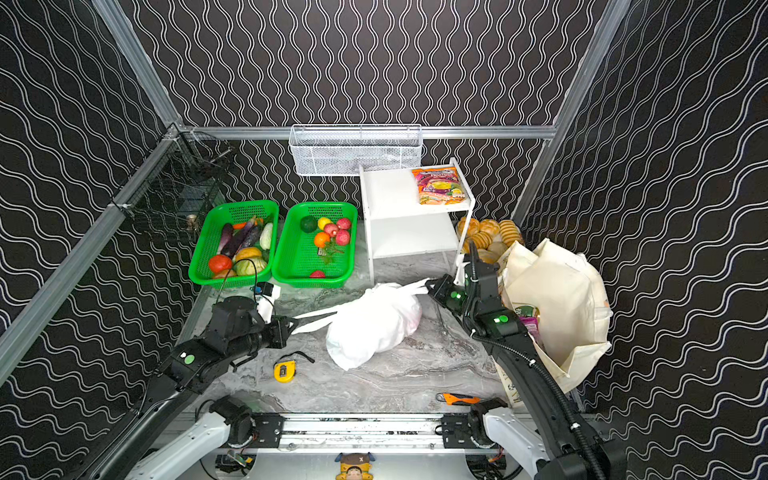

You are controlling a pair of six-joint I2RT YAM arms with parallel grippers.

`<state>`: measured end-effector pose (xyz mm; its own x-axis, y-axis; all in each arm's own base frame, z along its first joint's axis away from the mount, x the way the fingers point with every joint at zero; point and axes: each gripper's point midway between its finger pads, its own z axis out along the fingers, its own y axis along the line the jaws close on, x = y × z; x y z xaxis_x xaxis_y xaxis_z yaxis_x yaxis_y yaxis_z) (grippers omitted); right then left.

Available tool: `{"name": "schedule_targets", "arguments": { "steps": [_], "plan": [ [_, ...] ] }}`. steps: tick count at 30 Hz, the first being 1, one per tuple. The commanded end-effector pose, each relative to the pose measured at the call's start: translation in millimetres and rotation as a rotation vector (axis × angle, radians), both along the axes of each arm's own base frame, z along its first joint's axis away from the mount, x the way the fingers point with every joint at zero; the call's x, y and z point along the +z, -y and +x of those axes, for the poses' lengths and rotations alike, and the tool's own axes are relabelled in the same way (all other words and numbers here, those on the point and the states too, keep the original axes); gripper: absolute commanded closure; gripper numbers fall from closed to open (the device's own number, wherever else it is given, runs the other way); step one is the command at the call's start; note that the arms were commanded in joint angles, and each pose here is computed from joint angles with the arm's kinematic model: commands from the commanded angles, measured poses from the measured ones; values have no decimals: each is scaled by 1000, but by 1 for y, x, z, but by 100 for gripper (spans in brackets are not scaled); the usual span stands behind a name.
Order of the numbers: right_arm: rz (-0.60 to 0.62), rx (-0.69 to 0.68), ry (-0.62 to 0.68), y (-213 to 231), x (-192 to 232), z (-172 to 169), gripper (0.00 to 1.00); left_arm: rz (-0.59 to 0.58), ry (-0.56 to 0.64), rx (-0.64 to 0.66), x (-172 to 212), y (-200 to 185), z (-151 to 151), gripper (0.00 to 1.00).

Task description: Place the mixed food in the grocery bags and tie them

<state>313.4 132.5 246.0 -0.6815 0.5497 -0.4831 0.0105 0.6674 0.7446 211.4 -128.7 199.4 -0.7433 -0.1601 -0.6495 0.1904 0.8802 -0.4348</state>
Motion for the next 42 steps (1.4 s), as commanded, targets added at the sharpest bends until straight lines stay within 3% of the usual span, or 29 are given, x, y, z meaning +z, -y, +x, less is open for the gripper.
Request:
{"name": "schedule_targets", "arguments": {
  "steps": [1, 7, 9, 10, 12, 15, 20, 24, 26, 31, 34, 39, 42],
  "plan": [
    [-212, -181, 60, 44, -3, 27, 100, 151, -125, 224, -33, -51, -16, 100],
    [-203, 99, -34, 5, -47, 13, 97, -103, -134, -52, -29, 14, -22, 100],
    [-218, 145, -24, 2, -42, 6, 72, -106, -131, -85, -30, 19, -22, 100],
    [-250, 129, -16, 8, -37, 4, 60, -89, -123, -93, -30, 18, -22, 95],
    [-303, 83, 32, 20, -19, 2, 46, -52, -101, -88, -24, 14, -17, 75],
    [-344, 28, 134, 32, 16, -3, 35, 1, -51, -84, -12, 9, -10, 54],
    [-274, 27, 145, 29, 56, -16, 32, 53, 0, -52, 2, -1, -3, 43],
    [-49, 174, 35, -12, 60, -46, 35, 63, 48, -57, 11, 0, 3, 41],
    [1, 209, 14, -34, 55, -62, 35, 41, 68, -114, 15, 12, 8, 40],
    [-17, 341, -121, -94, 22, -108, 33, -99, -21, -369, 7, 71, 16, 39],
    [-95, 368, -181, -120, -11, -121, 30, -138, -125, -415, -18, 87, 21, 44],
    [-201, 329, -310, -147, -47, -109, 27, -203, -228, -479, -48, 103, 15, 50],
    [-184, 317, -331, -162, -62, -100, 25, -257, -279, -493, -62, 108, 5, 53]
  ]
}}
